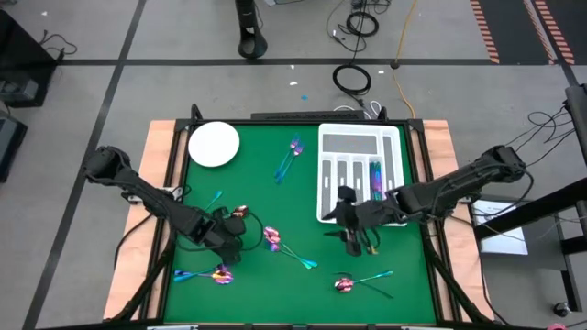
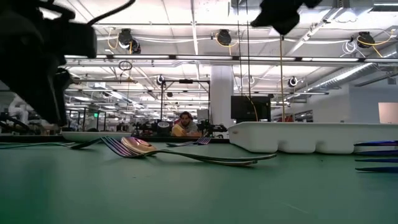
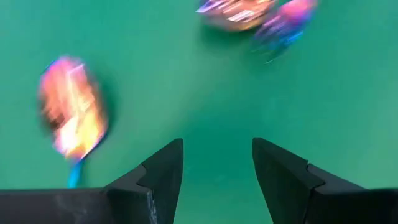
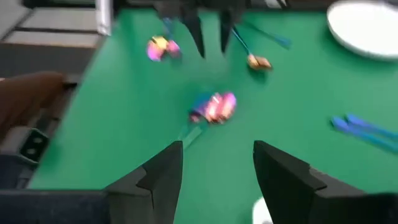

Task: Sort silverware
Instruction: Put the blue spoon into the white cutlery tray

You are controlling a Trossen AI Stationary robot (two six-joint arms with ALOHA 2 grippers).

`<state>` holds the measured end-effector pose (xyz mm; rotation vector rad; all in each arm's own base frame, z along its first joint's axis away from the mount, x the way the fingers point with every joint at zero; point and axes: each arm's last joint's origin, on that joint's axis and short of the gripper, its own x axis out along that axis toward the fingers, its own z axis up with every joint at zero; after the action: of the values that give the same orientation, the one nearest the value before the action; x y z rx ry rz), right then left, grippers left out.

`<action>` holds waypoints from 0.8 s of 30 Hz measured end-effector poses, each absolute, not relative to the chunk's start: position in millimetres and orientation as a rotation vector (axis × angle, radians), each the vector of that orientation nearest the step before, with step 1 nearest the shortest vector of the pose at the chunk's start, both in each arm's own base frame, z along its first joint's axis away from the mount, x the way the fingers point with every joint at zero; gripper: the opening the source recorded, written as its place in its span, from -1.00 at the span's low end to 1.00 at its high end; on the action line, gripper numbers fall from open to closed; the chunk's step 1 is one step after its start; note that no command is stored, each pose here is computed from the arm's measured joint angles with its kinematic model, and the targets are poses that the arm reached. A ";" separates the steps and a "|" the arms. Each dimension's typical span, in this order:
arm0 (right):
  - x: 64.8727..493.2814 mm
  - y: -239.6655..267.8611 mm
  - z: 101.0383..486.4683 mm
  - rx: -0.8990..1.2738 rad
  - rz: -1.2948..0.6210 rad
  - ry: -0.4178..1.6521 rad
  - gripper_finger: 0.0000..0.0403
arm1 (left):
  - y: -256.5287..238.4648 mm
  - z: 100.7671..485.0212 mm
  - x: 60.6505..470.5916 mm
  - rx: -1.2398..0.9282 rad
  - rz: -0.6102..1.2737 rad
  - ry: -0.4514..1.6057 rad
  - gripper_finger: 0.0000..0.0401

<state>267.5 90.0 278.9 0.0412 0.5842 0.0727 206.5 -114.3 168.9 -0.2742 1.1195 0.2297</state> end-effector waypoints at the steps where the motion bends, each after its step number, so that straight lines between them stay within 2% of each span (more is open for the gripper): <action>1: 266.9 93.6 281.1 0.023 0.093 0.563 -0.08 | -115.6 169.8 208.7 -0.264 0.199 1.102 -0.03; 5: 267.1 101.9 286.6 -0.030 0.142 0.497 -0.08 | -114.5 170.5 210.8 -0.222 0.173 1.089 -0.03; 19: 268.7 99.1 288.7 -0.010 0.058 0.466 -0.08 | -77.0 169.5 201.1 -0.306 0.465 1.323 -0.03; 24: 268.9 99.0 289.0 -0.009 0.058 0.464 -0.08 | -62.2 168.5 199.8 -0.275 0.502 1.379 -0.03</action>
<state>268.9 99.0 289.0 -0.0093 0.4635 0.0579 199.8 -62.2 168.5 -0.2750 1.3793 0.5024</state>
